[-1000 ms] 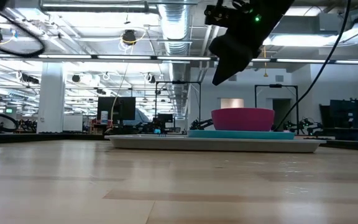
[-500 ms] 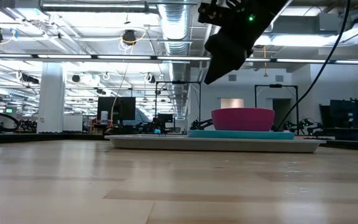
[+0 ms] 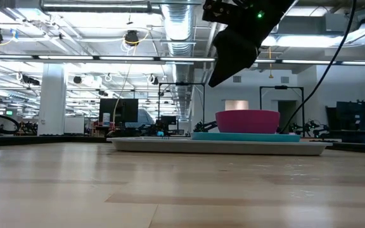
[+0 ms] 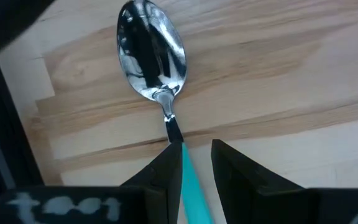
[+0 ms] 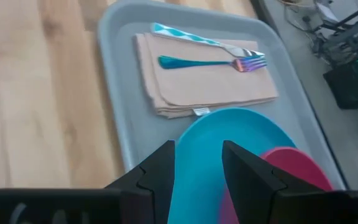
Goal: Set up tray
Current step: Put the blue spoon to the right of the blue fork on the brown napkin
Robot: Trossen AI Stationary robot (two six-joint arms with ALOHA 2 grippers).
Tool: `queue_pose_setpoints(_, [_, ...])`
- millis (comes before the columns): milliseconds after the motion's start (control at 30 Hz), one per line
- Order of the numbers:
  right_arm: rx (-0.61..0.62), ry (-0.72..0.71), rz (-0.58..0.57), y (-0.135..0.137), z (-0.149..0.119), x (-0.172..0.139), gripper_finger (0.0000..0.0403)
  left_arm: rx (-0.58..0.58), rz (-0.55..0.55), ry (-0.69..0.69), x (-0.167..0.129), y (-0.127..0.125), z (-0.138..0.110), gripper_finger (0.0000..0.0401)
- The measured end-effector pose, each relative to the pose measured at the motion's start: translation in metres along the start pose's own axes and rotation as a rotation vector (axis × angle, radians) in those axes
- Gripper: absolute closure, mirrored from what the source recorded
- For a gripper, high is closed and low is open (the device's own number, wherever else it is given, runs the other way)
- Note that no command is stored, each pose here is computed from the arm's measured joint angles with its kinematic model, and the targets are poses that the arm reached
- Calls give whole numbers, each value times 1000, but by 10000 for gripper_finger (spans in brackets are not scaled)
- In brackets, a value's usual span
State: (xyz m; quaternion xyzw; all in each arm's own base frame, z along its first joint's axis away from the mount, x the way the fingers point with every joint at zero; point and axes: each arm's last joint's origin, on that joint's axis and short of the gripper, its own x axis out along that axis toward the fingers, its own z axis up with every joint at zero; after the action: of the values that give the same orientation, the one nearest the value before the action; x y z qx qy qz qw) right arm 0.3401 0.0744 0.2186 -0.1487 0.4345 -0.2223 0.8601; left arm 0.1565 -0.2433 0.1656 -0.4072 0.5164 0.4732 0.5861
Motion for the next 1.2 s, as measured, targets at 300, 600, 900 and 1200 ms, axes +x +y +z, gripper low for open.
queue_pose_setpoints(300, [-36, -17, 63, 15, -3, -12, 274, 10, 7, -6, 0, 1, 0, 325])
queue_pose_setpoints(600, [-79, -44, 99, 31, -7, -25, 274, 17, 104, -27, 21, 0, -8, 325])
queue_pose_setpoints(900, [-87, -54, 109, 35, -8, -29, 274, 10, 113, -52, 26, 1, -8, 325])
queue_pose_setpoints(1200, [-85, -53, 108, 35, -7, -29, 274, 8, 81, -73, 40, -8, -13, 355])
